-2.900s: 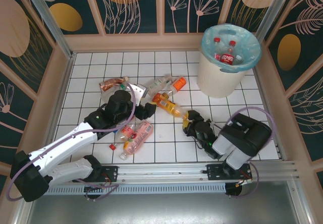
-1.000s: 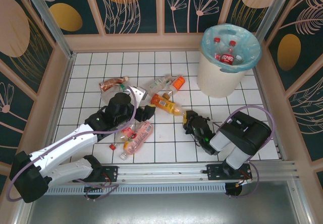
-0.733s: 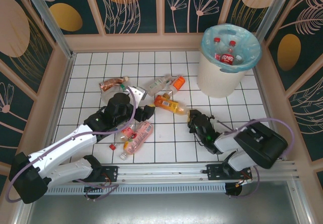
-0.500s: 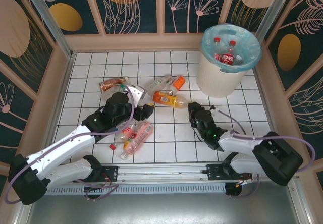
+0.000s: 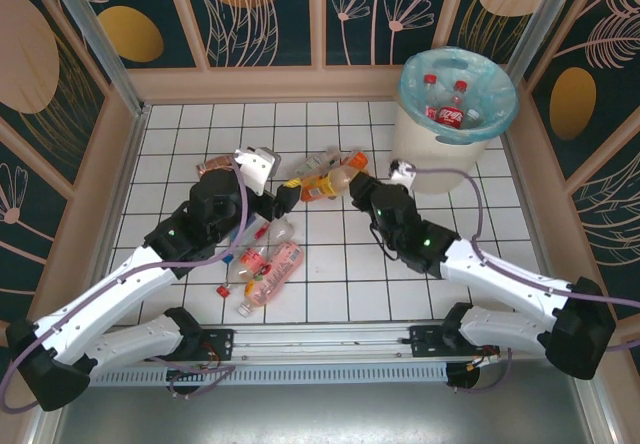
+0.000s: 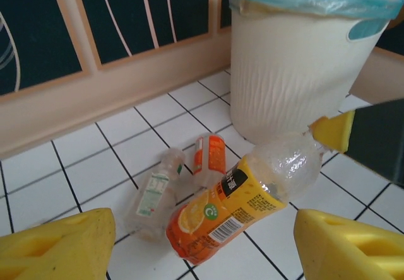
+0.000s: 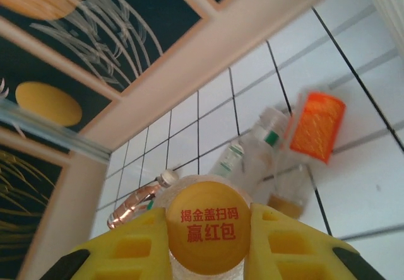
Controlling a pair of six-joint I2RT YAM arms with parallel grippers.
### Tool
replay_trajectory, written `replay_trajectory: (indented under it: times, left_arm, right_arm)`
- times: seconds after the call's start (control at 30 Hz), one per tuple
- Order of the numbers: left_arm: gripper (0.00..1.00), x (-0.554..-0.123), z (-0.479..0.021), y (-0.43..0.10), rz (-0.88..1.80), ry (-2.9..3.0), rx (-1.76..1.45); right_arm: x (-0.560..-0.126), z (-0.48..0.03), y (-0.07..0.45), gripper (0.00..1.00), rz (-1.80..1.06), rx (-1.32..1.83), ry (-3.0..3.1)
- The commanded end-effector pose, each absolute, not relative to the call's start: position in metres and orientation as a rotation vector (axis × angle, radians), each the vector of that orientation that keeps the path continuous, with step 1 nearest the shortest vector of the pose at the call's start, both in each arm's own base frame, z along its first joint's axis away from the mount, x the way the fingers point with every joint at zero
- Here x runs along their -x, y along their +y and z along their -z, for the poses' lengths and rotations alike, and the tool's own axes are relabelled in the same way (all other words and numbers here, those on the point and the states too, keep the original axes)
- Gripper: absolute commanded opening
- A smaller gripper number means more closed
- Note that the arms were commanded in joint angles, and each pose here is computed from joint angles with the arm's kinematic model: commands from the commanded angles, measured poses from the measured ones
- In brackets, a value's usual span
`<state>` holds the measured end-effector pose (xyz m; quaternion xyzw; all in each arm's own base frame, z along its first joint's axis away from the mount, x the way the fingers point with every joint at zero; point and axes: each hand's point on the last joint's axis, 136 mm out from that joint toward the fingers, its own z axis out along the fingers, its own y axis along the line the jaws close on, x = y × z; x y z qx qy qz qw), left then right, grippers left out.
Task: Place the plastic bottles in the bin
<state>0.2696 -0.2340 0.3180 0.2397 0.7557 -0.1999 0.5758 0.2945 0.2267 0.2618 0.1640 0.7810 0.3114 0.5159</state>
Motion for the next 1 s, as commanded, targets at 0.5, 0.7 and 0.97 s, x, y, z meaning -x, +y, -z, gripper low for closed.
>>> replay_trajectory:
  times: [0.5,0.7,0.97]
  left_arm:
    - [0.73,-0.278,-0.365,-0.261,0.591,1.703,-0.544]
    - [0.72,-0.275,-0.363,-0.275,0.675,1.734,-0.566]
    - [0.71,-0.275,-0.35,-0.278,0.701,1.777,-0.557]
  right_arm:
    - [-0.356,-0.515,0.167,0.0,-0.044,-0.031,1.786]
    - [-0.396,-0.536,0.098,0.0,0.193,-0.159,1.775]
    - [-0.444,-0.463,0.054,0.0,0.221,-0.234,1.958]
